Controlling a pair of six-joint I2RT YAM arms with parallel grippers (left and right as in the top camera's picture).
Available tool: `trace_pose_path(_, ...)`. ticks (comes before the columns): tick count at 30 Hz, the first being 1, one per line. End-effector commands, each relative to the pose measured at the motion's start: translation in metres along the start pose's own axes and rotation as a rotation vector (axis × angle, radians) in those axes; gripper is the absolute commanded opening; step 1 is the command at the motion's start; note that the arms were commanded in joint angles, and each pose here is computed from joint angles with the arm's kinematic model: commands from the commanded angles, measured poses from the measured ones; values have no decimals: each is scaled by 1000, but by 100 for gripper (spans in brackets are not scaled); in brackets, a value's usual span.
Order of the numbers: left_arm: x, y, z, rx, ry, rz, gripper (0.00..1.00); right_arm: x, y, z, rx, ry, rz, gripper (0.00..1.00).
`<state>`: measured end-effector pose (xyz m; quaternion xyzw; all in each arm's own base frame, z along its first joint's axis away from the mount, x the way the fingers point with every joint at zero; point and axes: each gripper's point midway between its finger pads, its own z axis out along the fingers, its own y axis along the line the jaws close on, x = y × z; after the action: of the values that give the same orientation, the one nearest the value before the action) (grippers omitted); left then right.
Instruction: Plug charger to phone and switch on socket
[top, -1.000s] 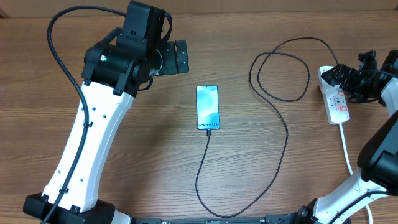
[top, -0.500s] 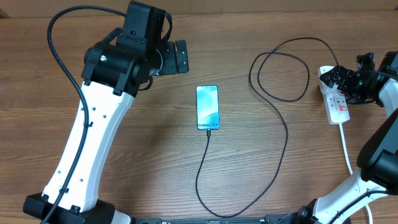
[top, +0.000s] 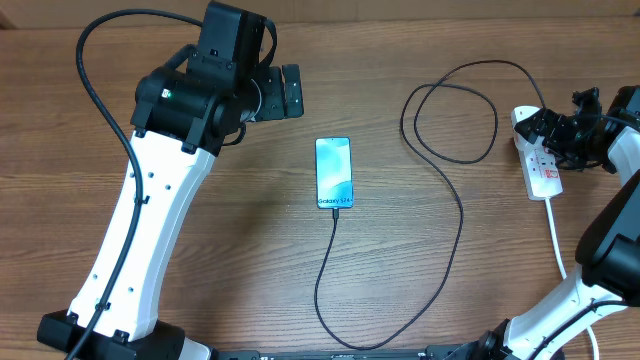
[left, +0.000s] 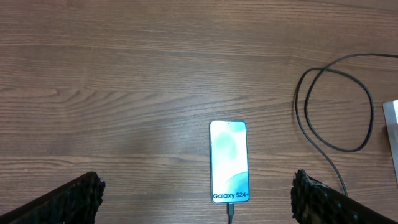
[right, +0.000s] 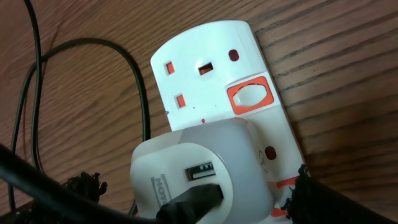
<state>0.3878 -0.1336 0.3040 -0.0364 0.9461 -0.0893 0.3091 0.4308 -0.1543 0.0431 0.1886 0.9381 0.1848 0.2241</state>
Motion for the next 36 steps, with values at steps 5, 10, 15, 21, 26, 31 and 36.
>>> trace_pose_path(5,1,3,2,-16,1,14,100,24,17,20,-102,90,38,100)
trace_pose_path(10,1,3,2,-16,1,14,100,33,33,26,-114,131,6,100)
trace_pose_path(15,1,3,2,-16,1,14,100,40,55,34,-129,162,-27,100)
trace_pose_path(21,1,3,2,-16,1,14,100,37,37,34,-48,151,36,100)
trace_pose_path(26,1,3,2,-16,1,14,100,30,19,25,-10,130,76,100)
trace_pose_path(31,1,3,2,-16,1,14,100,11,8,3,2,90,103,100)
trace_pose_path(36,1,3,2,-16,1,14,100,-27,11,-54,18,-16,104,100)
